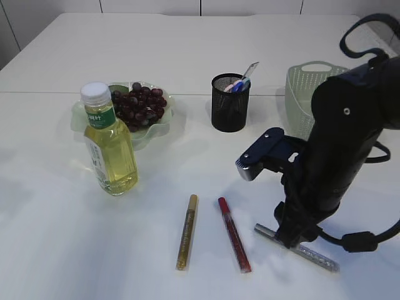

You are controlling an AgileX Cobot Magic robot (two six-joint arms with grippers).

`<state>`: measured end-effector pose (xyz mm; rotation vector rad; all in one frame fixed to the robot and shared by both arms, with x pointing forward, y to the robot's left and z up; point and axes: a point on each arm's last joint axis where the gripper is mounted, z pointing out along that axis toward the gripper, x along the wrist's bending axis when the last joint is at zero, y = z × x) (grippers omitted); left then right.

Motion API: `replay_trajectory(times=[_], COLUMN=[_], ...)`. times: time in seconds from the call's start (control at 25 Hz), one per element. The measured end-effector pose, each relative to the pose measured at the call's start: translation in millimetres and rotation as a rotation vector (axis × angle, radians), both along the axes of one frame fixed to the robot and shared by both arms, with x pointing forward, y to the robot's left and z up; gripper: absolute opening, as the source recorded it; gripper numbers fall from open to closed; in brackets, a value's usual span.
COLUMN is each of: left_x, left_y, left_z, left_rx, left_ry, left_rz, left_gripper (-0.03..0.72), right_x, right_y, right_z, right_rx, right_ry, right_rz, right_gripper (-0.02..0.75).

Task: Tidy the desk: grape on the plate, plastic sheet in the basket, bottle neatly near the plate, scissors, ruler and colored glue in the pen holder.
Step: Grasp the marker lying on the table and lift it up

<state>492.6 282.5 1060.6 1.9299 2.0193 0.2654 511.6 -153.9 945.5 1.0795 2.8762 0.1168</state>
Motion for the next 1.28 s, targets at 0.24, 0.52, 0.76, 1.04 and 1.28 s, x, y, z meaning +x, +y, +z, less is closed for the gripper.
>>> replay_trajectory(times=[0.24,0.52,0.76,1.04,1.28], left_x=[0.0,0.0,0.0,0.0,0.0], left_y=[0.0,0.0,0.0,0.0,0.0], left_z=[0.0,0.0,0.0,0.0,0.0], left_rx=[0.0,0.0,0.001,0.001,0.001], left_ry=[0.0,0.0,0.0,0.0,0.0], left_rz=[-0.001,-0.001,-0.002,-0.002,-0.002], left_gripper=[0.415,0.415,0.415,0.415,0.415], right_x=[4.6,8.5,10.5,10.7,11.8], right_y=[3.1,5.3,6.4,6.8,7.4], right_z=[-21.4,-37.3,-50.1,-52.4,-52.0], right_rx=[-0.011,-0.015,-0.024,-0.021,-0.017], right_ry=[0.035,0.046,0.061,0.065,0.057], right_rz=[-0.001,-0.003,-0.003,-0.005,-0.005], right_gripper=[0.405,0.405,0.405,0.284,0.151])
